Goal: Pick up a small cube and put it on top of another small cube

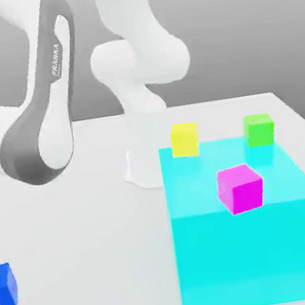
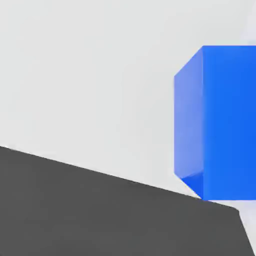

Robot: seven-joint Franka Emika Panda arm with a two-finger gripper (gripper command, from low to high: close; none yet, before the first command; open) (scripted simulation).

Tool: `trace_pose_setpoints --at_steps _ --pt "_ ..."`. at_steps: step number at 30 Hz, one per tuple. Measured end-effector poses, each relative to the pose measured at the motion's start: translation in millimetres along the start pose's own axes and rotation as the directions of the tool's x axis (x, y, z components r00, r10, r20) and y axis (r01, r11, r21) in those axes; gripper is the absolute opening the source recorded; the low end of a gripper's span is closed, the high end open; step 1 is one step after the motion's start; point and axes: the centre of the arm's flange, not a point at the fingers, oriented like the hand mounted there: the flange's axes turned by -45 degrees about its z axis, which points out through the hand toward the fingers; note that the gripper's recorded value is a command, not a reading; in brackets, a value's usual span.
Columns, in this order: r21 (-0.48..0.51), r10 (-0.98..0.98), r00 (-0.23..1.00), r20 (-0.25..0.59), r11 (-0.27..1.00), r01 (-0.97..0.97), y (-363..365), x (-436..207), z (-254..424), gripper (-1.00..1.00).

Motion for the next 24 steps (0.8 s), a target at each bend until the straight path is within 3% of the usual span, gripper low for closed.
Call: trace_pose_setpoints --at_steps 12,24 --pt "0.003 -0.514 0.858 0.003 0.858 0.514 -19 -158 -114 -1.0" --pt "0.003 -0.881 0.473 0.003 0.473 0.881 35 -301 -177 -1.0"
